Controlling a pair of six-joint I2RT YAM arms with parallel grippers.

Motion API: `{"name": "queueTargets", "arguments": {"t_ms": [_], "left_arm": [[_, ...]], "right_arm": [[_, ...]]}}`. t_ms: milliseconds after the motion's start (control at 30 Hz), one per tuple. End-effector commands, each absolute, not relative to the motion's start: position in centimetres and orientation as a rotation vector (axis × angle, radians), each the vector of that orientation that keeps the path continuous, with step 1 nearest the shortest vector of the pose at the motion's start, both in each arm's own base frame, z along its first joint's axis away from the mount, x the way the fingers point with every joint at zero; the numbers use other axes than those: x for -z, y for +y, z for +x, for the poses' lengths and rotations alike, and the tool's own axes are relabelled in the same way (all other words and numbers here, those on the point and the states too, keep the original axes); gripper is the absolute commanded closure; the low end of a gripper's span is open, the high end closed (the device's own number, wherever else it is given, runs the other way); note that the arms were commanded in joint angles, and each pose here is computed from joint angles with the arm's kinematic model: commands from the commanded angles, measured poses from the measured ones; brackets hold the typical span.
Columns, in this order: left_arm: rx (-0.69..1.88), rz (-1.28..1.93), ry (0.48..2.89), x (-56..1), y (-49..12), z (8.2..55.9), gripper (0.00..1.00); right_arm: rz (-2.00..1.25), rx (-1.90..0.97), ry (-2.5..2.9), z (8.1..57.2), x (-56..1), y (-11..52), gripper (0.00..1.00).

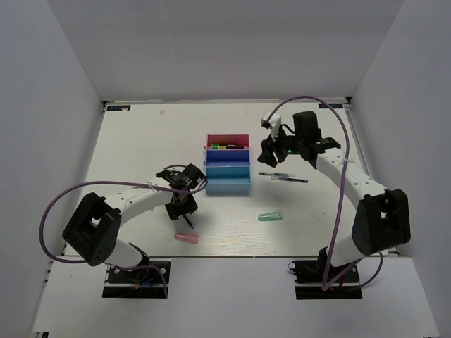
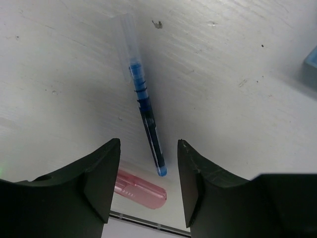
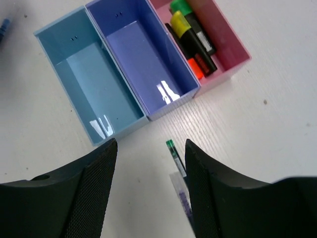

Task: Sort the stationery into containers
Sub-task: Pick up the pen from the center of the board.

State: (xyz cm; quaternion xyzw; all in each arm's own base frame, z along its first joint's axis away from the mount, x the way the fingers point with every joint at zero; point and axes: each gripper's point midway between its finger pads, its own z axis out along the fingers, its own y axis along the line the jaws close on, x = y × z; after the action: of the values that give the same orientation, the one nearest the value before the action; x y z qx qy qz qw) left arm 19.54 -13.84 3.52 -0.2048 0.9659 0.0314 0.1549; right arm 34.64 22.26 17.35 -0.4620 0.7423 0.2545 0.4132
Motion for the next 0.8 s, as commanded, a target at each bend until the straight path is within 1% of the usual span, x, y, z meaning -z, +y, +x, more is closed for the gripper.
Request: {"name": "queueTargets", "arguments": {"t_ms": [0,167,300,367,433,467,533,567,633,667,700,733,767], "left_arm": [[-0.123,-0.675,2.702,-2.8,-13.8,20.4,0.41],[-0.159,-0.660,2.691,-1.8,-14.0,20.8,0.44],[-0.176,-0.649,2.682,-0.9,-14.0,21.0,0.49],[-0.195,-0.647,2.680,-0.4,-13.7,20.9,0.57],[-0.215,-0.650,2.682,0.1,-13.4,20.7,0.62],[-0.216,-0.654,2.676,0.1,-13.4,20.7,0.67],[-0.229,-0.656,2.683,0.7,-13.1,20.3,0.73],[-0.240,-0.654,2.687,0.8,-12.9,20.1,0.80],[-0.245,-0.649,2.694,0.9,-12.8,19.8,0.86],[-0.244,-0.635,2.694,0.8,-12.9,19.8,0.92],[-0.225,-0.614,2.685,0.3,-13.1,20.1,0.94],[-0.233,-0.582,2.691,0.0,-13.1,19.9,0.97],[-0.242,-0.486,2.693,-0.9,-13.1,20.2,0.99]], "right_arm": [[-1.062,-0.681,1.839,34.4,-19.4,21.7,0.40],[-0.992,-0.732,1.859,33.2,-19.1,20.3,0.40],[-0.955,-0.731,1.868,32.9,-19.0,19.0,0.41],[-0.945,-0.744,1.875,32.6,-19.0,18.8,0.41],[-0.926,-0.753,1.879,32.5,-19.1,18.5,0.41],[-0.919,-0.752,1.874,32.5,-19.4,18.3,0.41],[-0.902,-0.758,1.879,32.5,-19.4,17.9,0.41],[-0.894,-0.761,1.881,32.5,-19.5,17.7,0.41],[-0.890,-0.765,1.883,32.3,-19.4,17.5,0.42],[-0.891,-0.772,1.890,32.1,-19.1,17.4,0.42],[-0.887,-0.766,1.898,32.1,-19.0,17.1,0.42],[-0.883,-0.760,1.912,32.0,-18.7,16.8,0.40],[-0.882,-0.752,1.921,31.9,-18.5,16.7,0.37]]}}
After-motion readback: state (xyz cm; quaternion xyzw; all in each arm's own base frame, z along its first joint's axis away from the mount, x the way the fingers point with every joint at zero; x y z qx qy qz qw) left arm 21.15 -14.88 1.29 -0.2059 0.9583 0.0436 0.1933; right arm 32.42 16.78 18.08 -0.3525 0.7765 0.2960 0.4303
